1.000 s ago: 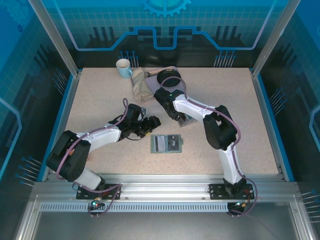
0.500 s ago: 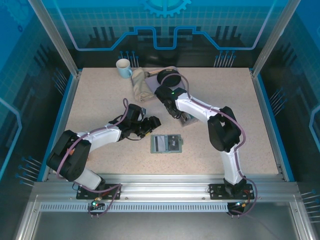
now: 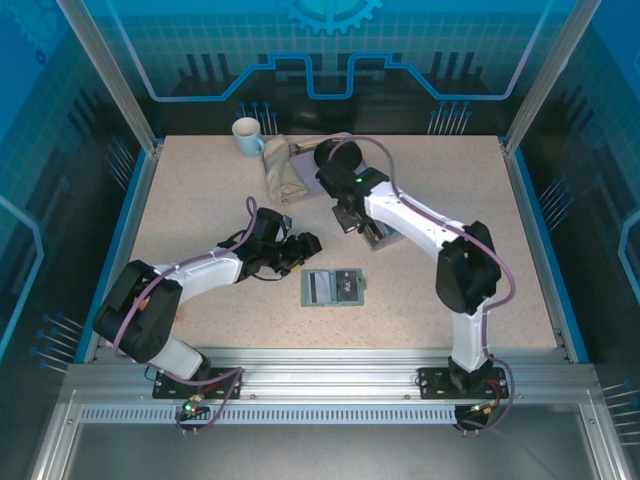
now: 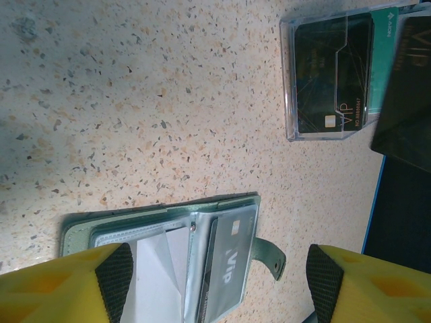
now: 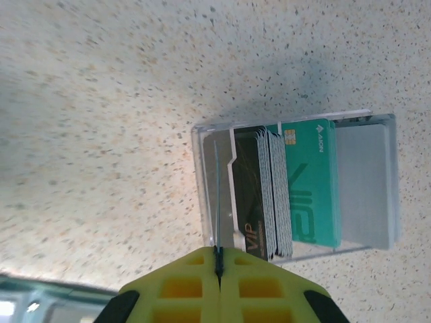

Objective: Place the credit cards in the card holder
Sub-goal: Pick up the credit card from the storage box.

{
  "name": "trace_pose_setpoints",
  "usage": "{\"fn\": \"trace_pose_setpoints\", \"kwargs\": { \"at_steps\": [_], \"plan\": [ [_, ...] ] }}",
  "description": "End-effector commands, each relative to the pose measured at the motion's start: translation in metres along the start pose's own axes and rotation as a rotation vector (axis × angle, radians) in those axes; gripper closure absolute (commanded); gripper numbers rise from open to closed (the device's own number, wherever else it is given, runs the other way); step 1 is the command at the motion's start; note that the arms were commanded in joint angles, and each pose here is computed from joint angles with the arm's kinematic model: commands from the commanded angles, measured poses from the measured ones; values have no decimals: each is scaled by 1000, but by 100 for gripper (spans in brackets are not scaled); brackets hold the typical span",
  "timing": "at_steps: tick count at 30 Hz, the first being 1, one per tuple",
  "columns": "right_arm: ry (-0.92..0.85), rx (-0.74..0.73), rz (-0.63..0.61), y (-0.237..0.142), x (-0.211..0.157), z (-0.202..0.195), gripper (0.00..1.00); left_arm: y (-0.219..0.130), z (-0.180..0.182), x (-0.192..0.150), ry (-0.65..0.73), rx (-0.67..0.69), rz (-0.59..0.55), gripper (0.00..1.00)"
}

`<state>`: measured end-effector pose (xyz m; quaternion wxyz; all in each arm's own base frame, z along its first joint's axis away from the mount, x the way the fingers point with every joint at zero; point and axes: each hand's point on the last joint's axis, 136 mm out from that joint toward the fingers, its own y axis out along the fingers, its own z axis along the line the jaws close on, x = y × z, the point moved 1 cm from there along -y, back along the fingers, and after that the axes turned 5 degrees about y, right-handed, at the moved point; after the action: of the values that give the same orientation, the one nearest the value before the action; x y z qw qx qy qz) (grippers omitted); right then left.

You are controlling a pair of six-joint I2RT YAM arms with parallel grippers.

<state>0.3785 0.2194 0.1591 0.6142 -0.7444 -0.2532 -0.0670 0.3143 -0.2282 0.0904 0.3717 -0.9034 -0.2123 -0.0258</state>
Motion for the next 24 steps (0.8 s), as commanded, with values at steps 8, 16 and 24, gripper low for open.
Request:
{"fn": "trace_pose_setpoints", "kwargs": {
  "at_steps": [8,16,24],
  "plan": [
    [426,751,-28,-76,-2,10,100,-28,-63,17,4,-273,12,28],
    [536,1066,-19,-102,2,6,100,-49,-128,33,55,-534,46,29],
    [561,1143,3,-102,3,9,100,-54,-145,39,65,-604,49,49]
  ]
}}
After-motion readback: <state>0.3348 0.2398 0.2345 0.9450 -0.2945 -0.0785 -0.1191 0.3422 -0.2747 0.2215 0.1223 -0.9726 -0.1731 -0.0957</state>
